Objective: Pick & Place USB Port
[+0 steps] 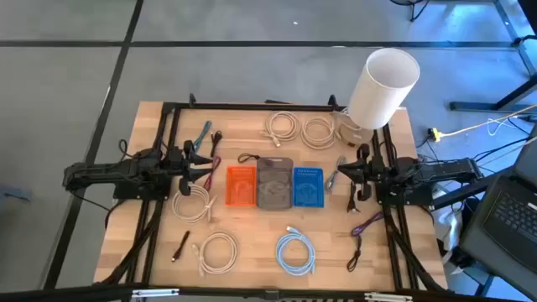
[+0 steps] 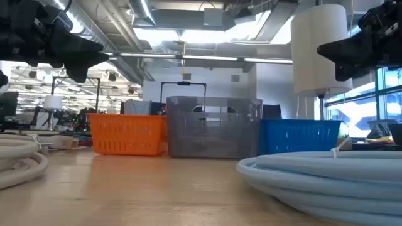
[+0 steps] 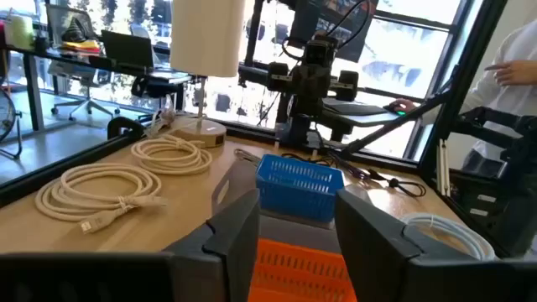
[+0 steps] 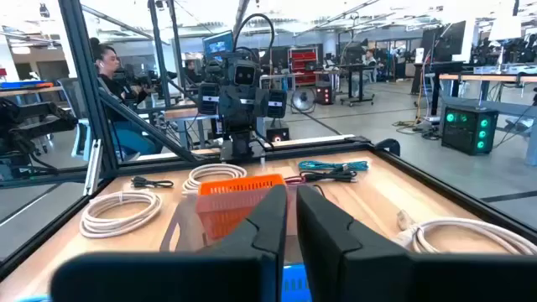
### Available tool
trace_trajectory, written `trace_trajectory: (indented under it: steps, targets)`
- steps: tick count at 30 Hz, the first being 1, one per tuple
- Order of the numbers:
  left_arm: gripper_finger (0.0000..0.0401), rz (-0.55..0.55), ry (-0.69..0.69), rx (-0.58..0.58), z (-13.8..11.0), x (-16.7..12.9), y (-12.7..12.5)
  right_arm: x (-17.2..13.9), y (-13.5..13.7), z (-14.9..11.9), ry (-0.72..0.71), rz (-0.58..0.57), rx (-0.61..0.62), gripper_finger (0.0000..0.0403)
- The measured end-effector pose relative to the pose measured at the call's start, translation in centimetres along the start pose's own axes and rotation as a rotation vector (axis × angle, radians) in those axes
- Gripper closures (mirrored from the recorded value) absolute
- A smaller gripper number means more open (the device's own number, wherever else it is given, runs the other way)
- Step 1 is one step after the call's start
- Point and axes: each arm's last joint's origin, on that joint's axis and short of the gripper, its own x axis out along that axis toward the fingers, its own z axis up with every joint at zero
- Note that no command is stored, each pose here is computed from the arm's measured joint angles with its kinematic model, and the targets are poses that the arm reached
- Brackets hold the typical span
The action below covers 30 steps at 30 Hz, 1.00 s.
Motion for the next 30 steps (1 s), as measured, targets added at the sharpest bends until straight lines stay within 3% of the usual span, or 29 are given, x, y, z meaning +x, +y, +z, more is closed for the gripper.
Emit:
trace_trajectory:
  steps: [30]
  targets:
    - [0.0253,0.0,0.0,0.0,0.0,0.0,0.0,0.0,0.0,0.0,0.0,0.0,0.0,0.037]
